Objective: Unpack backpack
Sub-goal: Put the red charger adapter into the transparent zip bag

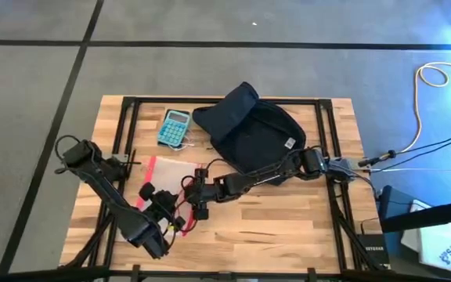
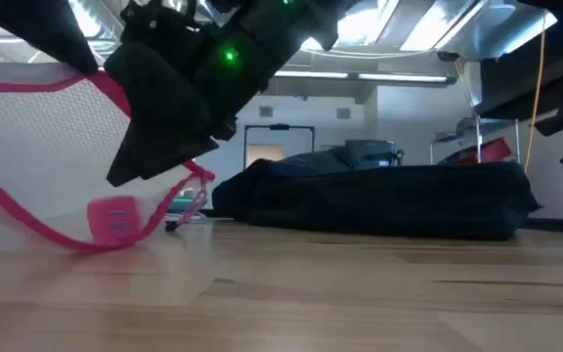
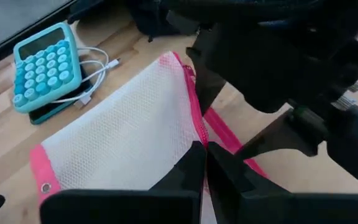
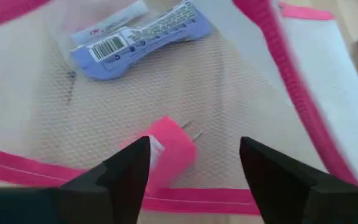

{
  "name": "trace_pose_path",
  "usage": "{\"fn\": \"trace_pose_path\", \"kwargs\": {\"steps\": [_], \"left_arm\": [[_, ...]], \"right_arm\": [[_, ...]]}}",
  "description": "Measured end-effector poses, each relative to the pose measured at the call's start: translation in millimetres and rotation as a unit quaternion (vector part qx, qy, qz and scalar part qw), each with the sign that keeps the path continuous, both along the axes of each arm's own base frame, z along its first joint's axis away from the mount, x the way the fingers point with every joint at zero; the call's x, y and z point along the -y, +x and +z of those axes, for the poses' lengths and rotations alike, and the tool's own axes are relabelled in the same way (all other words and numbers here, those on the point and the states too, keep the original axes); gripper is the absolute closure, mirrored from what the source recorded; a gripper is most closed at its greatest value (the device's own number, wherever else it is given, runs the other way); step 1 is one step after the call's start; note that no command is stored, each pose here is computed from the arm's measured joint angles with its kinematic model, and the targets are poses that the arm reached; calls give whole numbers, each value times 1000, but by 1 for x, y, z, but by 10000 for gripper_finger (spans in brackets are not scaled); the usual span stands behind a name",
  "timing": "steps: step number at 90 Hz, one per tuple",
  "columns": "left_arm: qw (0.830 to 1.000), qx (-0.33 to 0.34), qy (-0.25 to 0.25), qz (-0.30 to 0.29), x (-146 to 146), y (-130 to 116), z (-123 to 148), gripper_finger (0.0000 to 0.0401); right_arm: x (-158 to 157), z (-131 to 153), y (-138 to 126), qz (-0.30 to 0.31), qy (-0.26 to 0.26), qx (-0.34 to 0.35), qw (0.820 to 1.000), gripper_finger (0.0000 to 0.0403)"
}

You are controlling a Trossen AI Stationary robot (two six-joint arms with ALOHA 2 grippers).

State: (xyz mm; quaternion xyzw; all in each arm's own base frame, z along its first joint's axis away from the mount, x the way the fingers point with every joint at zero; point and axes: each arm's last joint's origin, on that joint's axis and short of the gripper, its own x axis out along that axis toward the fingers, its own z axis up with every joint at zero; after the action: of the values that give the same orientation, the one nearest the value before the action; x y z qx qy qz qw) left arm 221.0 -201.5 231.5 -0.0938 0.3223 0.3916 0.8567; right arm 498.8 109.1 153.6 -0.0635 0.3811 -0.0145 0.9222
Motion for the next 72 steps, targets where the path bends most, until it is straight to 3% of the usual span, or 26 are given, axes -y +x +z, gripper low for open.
{"fn": "trace_pose_path", "kwargs": {"steps": [16,30,46,59,72], "left_arm": [[1000,0,0,0,0,0,0,401],[1000,0,0,0,0,0,0,401],[1000,2,-2,0,0,0,0,401],[1000,4,-10,-16,4,3,-1,401],[998,-11,-11,-55,10,8,-4,401]], "right_arm": [[-6,1,-3,11,-1,-9,1000,157],[-43,24,-18,53,0,3,999,173],[-68,15,-32,75,-52,-27,995,223],[-70,13,-33,35,-29,-28,999,282],[-70,14,-33,35,-27,-26,999,313]]}}
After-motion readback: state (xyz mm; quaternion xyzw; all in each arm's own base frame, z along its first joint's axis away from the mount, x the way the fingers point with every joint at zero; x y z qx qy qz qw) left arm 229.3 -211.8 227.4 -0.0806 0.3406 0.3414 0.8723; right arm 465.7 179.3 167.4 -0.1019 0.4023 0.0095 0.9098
